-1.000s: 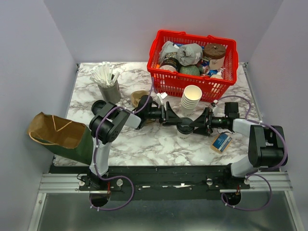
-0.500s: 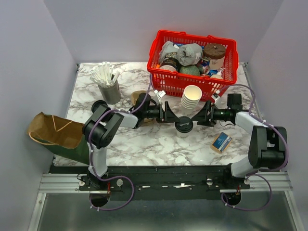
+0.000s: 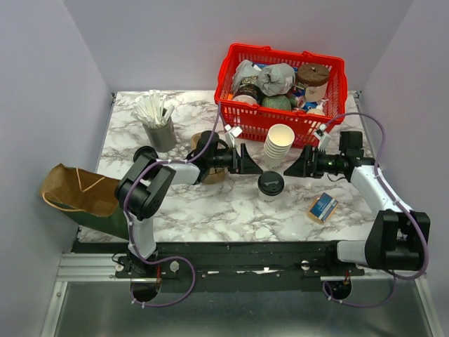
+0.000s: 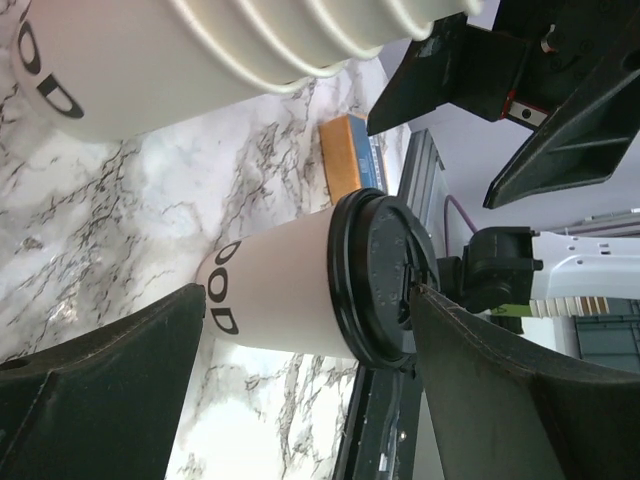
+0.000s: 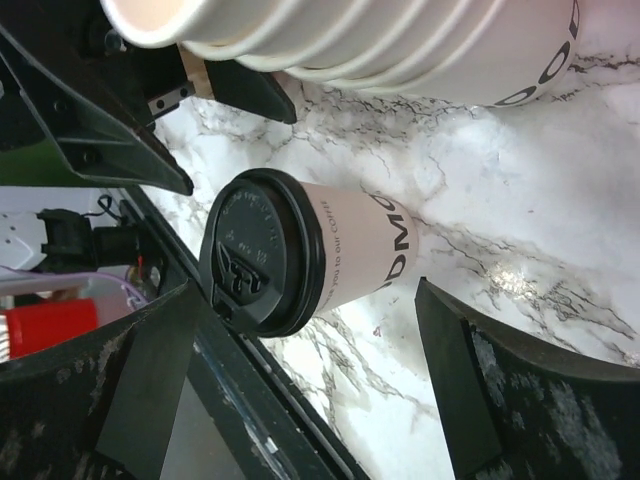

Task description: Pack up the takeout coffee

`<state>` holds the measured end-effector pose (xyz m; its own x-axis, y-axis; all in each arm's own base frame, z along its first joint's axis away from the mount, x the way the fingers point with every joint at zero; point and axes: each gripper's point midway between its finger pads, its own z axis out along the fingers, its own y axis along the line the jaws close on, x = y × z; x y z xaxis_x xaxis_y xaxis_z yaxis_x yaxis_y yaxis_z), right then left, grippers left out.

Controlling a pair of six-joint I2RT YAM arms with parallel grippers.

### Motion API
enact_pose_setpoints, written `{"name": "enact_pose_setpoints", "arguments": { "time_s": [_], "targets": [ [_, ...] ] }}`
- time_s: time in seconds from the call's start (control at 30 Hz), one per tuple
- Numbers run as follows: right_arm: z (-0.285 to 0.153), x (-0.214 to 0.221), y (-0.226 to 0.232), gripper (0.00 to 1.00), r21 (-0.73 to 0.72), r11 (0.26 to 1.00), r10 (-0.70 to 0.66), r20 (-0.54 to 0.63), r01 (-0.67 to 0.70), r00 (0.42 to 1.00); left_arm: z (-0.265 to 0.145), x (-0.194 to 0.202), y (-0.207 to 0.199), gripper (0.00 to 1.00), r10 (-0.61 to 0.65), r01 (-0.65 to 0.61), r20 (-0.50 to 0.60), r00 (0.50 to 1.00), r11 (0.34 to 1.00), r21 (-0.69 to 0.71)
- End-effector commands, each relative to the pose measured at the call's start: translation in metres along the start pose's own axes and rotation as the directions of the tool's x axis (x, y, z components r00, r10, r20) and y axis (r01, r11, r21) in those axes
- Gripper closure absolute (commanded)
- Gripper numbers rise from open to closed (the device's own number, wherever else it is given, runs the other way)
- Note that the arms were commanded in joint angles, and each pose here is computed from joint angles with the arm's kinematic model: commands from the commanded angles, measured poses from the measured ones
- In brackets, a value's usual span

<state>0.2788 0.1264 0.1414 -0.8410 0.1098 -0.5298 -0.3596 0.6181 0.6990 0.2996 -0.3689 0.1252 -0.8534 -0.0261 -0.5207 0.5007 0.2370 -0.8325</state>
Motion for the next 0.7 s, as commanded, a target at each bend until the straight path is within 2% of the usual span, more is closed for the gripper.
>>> {"name": "enact_pose_setpoints", "arguments": {
  "time_s": [0.0,0.03,0.1,0.13,0.23,0.27,0.33,0.43,0.47,0.53,0.57,0.6,0.63,0.67],
  "targets": [
    [-0.018,-0.006,0.007,0.03,0.05,0.989,-0.141,-0.006,0.141,0.99,-0.004,-0.014,-0.044,0.09,0.124,-0.123,0.0,0.992,0.986,0.111],
    [-0.025,-0.01,0.011,0.02,0.063,0.974,-0.217,0.004,0.216,0.976,-0.005,-0.016,-0.048,0.09,0.176,-0.175,0.001,0.984,0.978,0.115],
    [-0.035,-0.016,0.014,0.01,0.114,0.948,-0.299,0.01,0.296,0.954,-0.011,-0.011,-0.058,0.09,0.201,-0.197,-0.031,0.979,0.975,0.101],
    [-0.045,-0.021,0.023,0.0,0.129,0.905,-0.411,0.031,0.404,0.911,-0.013,-0.012,-0.059,0.08,0.283,-0.278,-0.035,0.958,0.955,0.099],
    [-0.061,-0.035,0.036,0.0,0.187,0.807,-0.581,0.073,0.561,0.811,-0.03,0.001,-0.071,0.08,0.365,-0.358,-0.11,0.925,0.931,0.077],
    [-0.068,-0.039,0.045,0.0,0.198,0.772,-0.628,0.089,0.604,0.773,-0.042,0.005,-0.077,0.08,0.446,-0.439,-0.146,0.883,0.895,0.077],
    [-0.078,-0.052,0.067,0.0,0.188,0.715,-0.697,0.125,0.673,0.706,-0.054,0.002,-0.081,0.06,0.514,-0.515,-0.175,0.84,0.856,0.045],
    [-0.077,-0.047,0.093,0.0,0.063,0.614,-0.788,0.102,0.787,0.607,-0.082,-0.022,-0.094,0.05,0.622,-0.632,-0.179,0.762,0.775,0.001],
    [-0.079,-0.043,0.112,0.0,0.007,0.532,-0.844,0.079,0.847,0.53,-0.091,-0.032,-0.107,0.05,0.648,-0.657,-0.163,0.744,0.754,-0.008],
    [-0.067,-0.04,0.106,0.01,-0.04,0.51,-0.86,-0.01,0.859,0.51,-0.102,-0.05,-0.114,0.05,0.669,-0.68,-0.14,0.73,0.731,-0.055],
    [-0.067,-0.032,0.118,0.01,-0.103,0.448,-0.894,-0.043,0.888,0.446,-0.108,-0.061,-0.127,0.05,0.693,-0.702,-0.114,0.712,0.709,-0.069],
    [-0.058,-0.026,0.105,0.01,-0.146,0.448,-0.893,-0.118,0.882,0.434,-0.112,-0.066,-0.131,0.05,0.703,-0.709,-0.096,0.705,0.7,-0.088],
    [-0.056,-0.021,0.104,0.04,-0.186,0.419,-0.906,-0.156,0.889,0.394,-0.117,-0.073,-0.133,0.05,0.698,-0.701,-0.073,0.712,0.703,-0.116],
    [-0.053,-0.003,0.105,0.05,-0.283,0.372,-0.924,-0.197,0.884,0.326,-0.123,-0.08,-0.138,0.05,0.722,-0.718,-0.033,0.691,0.68,-0.148]
  ]
}}
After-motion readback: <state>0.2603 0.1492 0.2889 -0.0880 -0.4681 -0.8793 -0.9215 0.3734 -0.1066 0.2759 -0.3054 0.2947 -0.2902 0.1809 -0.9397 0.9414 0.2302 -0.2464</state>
